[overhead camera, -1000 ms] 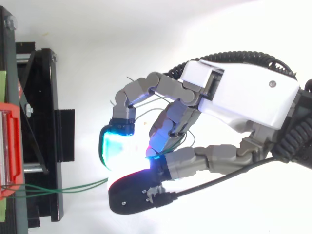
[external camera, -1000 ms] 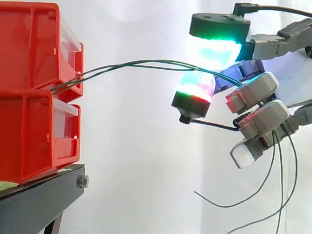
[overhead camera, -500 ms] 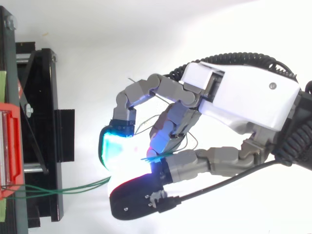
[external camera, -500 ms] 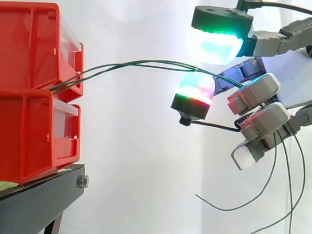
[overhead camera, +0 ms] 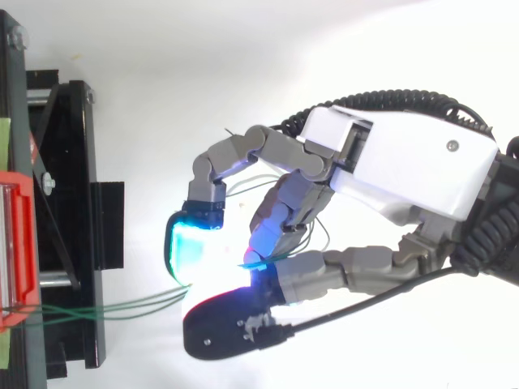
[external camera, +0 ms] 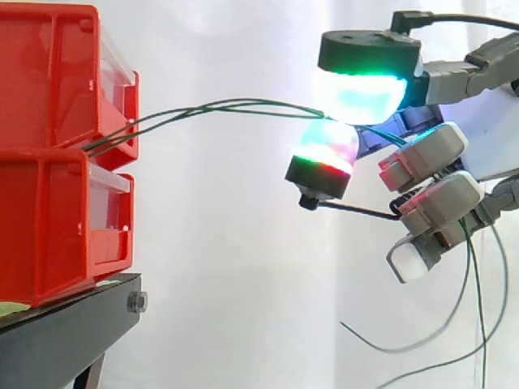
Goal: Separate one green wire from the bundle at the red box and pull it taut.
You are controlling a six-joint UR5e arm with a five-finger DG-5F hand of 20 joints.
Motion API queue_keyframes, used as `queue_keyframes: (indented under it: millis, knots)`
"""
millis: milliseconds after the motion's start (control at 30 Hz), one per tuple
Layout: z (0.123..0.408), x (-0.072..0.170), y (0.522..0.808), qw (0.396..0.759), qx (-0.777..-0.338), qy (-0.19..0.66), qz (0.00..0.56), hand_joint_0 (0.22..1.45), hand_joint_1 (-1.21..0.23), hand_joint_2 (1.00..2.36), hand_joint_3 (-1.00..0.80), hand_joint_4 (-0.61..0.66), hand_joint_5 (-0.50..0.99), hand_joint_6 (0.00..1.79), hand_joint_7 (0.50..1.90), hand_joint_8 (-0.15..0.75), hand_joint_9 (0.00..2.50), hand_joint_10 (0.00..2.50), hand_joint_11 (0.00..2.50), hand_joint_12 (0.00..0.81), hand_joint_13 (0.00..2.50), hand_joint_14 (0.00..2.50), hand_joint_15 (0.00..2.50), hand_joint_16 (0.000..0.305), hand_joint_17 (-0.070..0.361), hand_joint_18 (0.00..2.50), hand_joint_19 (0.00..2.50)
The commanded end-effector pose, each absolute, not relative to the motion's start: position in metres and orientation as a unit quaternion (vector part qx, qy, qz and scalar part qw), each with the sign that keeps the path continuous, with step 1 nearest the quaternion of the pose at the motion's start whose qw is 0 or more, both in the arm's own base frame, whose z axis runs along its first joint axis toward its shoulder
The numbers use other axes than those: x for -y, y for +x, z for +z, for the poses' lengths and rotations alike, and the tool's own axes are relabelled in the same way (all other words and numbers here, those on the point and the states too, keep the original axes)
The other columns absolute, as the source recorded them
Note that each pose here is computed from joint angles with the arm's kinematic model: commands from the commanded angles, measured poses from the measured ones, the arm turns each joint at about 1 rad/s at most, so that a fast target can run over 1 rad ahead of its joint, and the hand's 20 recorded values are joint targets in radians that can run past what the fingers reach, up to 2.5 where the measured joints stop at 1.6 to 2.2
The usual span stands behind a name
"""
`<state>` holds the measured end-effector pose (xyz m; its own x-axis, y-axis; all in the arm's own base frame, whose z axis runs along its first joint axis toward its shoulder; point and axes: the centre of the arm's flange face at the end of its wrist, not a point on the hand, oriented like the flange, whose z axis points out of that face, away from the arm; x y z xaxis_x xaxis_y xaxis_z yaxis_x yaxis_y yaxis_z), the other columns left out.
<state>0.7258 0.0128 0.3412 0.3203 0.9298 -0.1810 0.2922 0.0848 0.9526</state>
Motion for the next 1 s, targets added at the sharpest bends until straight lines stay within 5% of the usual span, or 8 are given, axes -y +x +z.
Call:
queue_keyframes:
  millis: [0, 967]
  knots:
    - [0.3401, -0.0131, 0.7260, 0.538, -0.503, 0.608, 0.296, 0.58, -0.63, 1.01, -0.37, 0.06, -0.15, 0.87, 1.01, 0.230, 1.42, 0.01, 1.46, 0.323, 1.32, 0.03, 1.28, 0.050, 0.112, 0.73, 0.67]
    - [0.3402, -0.0130, 0.7261, 0.539, -0.502, 0.608, 0.296, 0.54, -0.51, 1.00, -0.50, 0.09, -0.12, 0.85, 1.08, 0.230, 1.51, 0.02, 1.39, 0.346, 1.35, 0.03, 1.23, 0.051, 0.115, 0.77, 0.65]
